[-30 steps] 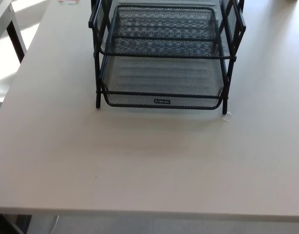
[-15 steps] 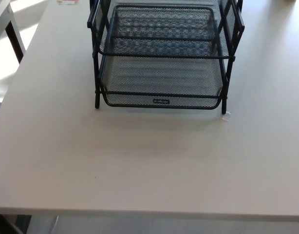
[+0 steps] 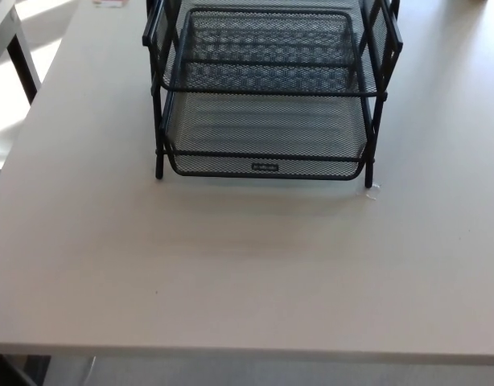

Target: The robot uses its right hand to grab the drawer kept on the middle of the desk and pull it out towards the robot

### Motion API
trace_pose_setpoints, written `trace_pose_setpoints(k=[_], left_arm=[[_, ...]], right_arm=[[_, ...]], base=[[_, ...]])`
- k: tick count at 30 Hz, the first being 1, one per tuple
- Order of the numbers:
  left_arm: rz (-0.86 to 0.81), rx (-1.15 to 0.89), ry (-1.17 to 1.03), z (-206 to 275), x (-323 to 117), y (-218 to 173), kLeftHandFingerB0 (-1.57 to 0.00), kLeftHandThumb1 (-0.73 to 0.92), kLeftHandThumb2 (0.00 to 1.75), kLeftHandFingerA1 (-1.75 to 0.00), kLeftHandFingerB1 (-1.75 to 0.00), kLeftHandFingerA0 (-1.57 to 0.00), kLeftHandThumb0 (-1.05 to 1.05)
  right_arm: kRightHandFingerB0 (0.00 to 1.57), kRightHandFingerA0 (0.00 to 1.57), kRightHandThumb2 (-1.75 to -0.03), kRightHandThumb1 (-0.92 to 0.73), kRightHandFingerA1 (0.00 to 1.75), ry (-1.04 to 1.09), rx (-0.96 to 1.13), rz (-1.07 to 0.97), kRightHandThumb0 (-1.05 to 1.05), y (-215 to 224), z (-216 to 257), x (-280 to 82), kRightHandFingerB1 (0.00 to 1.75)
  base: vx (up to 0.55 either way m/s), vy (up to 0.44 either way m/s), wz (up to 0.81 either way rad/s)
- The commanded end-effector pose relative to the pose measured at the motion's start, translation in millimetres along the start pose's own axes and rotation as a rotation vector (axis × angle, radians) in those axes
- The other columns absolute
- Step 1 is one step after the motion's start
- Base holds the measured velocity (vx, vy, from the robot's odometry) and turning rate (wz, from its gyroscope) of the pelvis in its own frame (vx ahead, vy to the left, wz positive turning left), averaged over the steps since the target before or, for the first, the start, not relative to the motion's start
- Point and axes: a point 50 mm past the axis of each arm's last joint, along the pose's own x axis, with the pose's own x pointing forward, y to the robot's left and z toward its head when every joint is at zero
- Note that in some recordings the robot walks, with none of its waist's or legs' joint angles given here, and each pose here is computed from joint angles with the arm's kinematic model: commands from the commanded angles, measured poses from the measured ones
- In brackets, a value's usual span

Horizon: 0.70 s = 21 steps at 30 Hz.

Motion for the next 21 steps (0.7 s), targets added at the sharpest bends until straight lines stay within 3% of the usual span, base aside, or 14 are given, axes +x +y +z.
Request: trace_pose_setpoints(k=[1, 3, 4, 5, 6, 10, 11, 12, 13, 17, 18, 19, 20, 21], left_arm=[[-0.025, 0.048, 0.001, -1.0, -2.2, 4.7, -0.41, 0.78, 0.63, -0.77, -0.50, -0.45, -0.38], [-0.027, 0.009, 0.001, -1.2, -2.4, 4.7, -0.41, 0.78, 0.63, -0.77, -0.50, -0.45, -0.38], [-0.034, 0.060, 0.003, 0.4, -3.1, 5.6, -0.42, 0.75, 0.63, -0.79, -0.55, -0.46, -0.38], [-0.034, 0.079, 0.010, 0.2, -1.4, 5.9, -0.42, 0.74, 0.62, -0.79, -0.53, -0.46, -0.36], [-0.019, -0.251, 0.080, -6.5, 0.3, 5.5, -0.46, 0.88, 0.65, -0.78, -0.53, -0.45, -0.38], [-0.027, 0.085, -0.001, -1.0, -0.5, 4.4, -0.43, 0.74, 0.62, -0.75, -0.48, -0.49, -0.35], [-0.026, 0.101, -0.001, -0.9, -0.4, 4.4, -0.43, 0.74, 0.62, -0.75, -0.48, -0.49, -0.35], [-0.041, 0.103, -0.007, 1.6, -2.1, 5.7, -0.43, 0.73, 0.62, -0.77, -0.51, -0.48, -0.35], [-0.028, 0.095, -0.021, 2.3, -3.6, 4.9, -0.44, 0.73, 0.62, -0.79, -0.54, -0.48, -0.34], [-0.027, 0.062, -0.004, -1.8, -3.9, 3.5, -0.41, 0.73, 0.62, -0.78, -0.52, -0.47, -0.37], [-0.023, 0.089, 0.007, -2.6, -1.9, 3.3, -0.43, 0.73, 0.62, -0.79, -0.52, -0.48, -0.35], [-0.019, 0.046, 0.014, -3.0, -1.9, 2.4, -0.46, 0.72, 0.62, -0.79, -0.54, -0.49, -0.34], [-0.021, 0.054, 0.014, -2.6, -2.1, 2.5, -0.44, 0.73, 0.62, -0.79, -0.53, -0.49, -0.34], [-0.020, 0.033, 0.015, -2.6, -3.4, 2.4, -0.45, 0.73, 0.62, -0.78, -0.56, -0.47, -0.35]], right_arm=[[0.00, 0.04, -0.97, -0.37, 0.53, 0.119, 0.051, -0.203, -0.38, -45.3, -8.0, -14.0, 0.49], [0.00, 0.04, -0.97, -0.37, 0.53, 0.128, 0.056, -0.226, -0.38, -49.9, -7.9, -14.3, 0.49], [0.19, 0.18, -0.60, -0.66, 0.50, 0.116, 0.043, -0.316, -0.71, -63.7, -4.3, -17.6, 0.31], [0.13, 0.21, -0.87, -0.53, 0.58, 0.087, 0.029, -0.381, -0.72, -70.6, -1.8, -22.7, 0.46], [0.13, 0.31, -0.90, -0.53, 0.63, 0.069, 0.011, -0.445, -0.74, -76.0, 0.5, -27.8, 0.47], [0.11, 0.33, -0.96, -0.57, 0.67, -0.015, 0.039, -0.647, -0.79, -97.8, 16.1, -56.9, 0.44], [0.11, 0.33, -0.96, -0.57, 0.67, -0.028, 0.040, -0.682, -0.79, -100.6, 18.6, -61.4, 0.44], [0.25, 0.39, -0.61, -0.70, 0.73, -0.076, 0.062, -0.767, -0.79, -104.8, 23.2, -68.8, 0.33], [0.12, 0.32, -0.97, -0.62, 0.71, -0.098, 0.069, -0.785, -0.90, -107.8, 26.2, -69.7, 0.44], [0.04, 0.06, -0.94, -0.57, 0.53, -0.342, 0.141, -0.979, -0.80, -128.2, 55.4, -95.0, 0.40], [0.00, 0.00, -1.00, -0.38, 0.52, -0.418, 0.192, -1.023, -0.40, -133.5, 63.8, -103.7, 0.50], [0.00, 0.00, -1.00, -0.39, 0.52, -0.464, 0.204, -1.050, -0.40, -137.0, 70.4, -111.7, 0.51], [0.00, 0.07, -0.99, -0.61, 0.53, -0.479, 0.189, -1.054, -0.86, -139.6, 75.0, -116.1, 0.38], [0.00, 0.00, -1.02, -0.40, 0.53, -0.504, 0.191, -1.071, -0.40, -141.7, 79.1, -120.4, 0.50]], base=[[0.00, 0.000, 0.00], [0.00, 0.000, 0.00], [0.00, 0.000, 0.00], [0.00, 0.000, 0.00], [0.00, 0.000, 0.00], [0.00, 0.000, 0.00], [0.00, 0.000, 0.00], [0.00, 0.000, 0.00], [0.00, 0.000, 0.00], [0.00, 0.000, 0.00], [0.00, 0.000, 0.00], [0.00, 0.000, 0.00], [0.00, 0.000, 0.00], [0.00, 0.000, 0.00]])
